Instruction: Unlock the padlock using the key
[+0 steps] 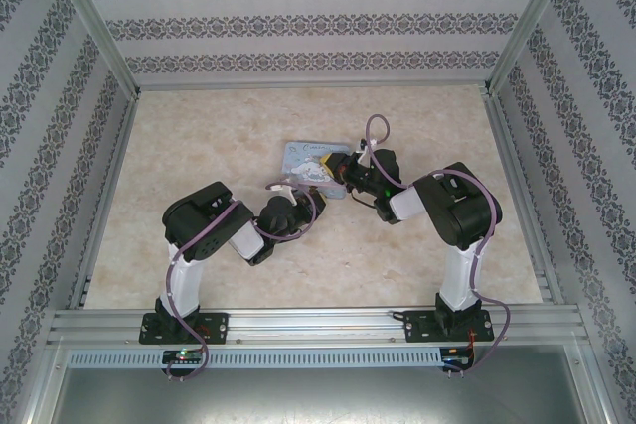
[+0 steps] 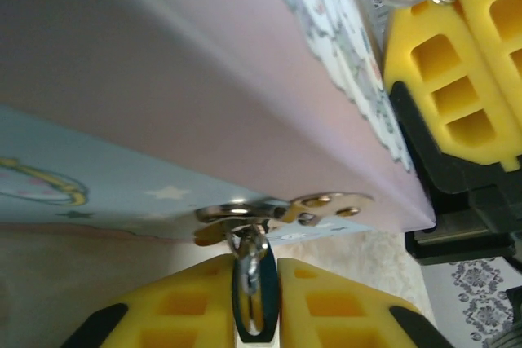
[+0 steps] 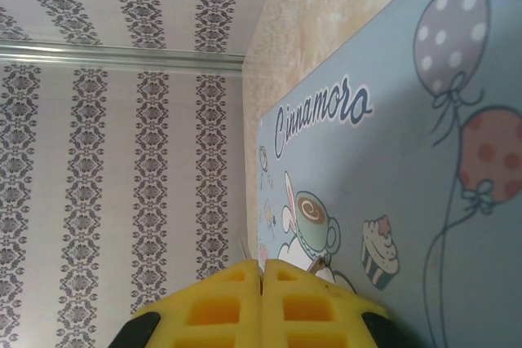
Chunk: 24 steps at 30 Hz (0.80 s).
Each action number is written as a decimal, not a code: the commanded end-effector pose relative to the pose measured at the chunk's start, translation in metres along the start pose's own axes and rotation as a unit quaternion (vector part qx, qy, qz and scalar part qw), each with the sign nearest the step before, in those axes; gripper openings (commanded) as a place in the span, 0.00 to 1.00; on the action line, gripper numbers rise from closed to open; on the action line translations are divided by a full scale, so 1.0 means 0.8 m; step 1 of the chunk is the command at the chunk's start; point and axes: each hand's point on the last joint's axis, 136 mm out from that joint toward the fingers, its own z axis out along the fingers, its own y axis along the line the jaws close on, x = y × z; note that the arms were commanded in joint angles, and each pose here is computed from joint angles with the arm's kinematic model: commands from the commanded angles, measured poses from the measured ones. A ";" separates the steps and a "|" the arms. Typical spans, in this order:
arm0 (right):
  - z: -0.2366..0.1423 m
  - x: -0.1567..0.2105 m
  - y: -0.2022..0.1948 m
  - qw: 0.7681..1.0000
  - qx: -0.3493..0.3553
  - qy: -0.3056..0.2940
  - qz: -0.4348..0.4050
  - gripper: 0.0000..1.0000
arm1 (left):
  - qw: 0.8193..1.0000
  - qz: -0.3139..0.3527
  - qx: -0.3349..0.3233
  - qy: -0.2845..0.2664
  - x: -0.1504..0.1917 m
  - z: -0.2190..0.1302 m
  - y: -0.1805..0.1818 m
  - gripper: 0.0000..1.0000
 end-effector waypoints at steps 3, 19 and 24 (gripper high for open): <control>-0.007 -0.013 0.020 1.000 -0.014 -0.003 -0.009 0.00 | 1.000 -0.011 0.012 0.000 0.001 0.002 -0.009 0.11; -0.098 0.028 0.048 0.999 -0.024 0.001 -0.040 0.00 | 0.999 -0.013 0.024 0.031 -0.013 -0.018 -0.050 0.00; -0.128 0.052 0.030 0.999 -0.009 -0.003 -0.036 0.00 | 0.999 -0.014 0.027 0.044 -0.017 -0.017 -0.062 0.00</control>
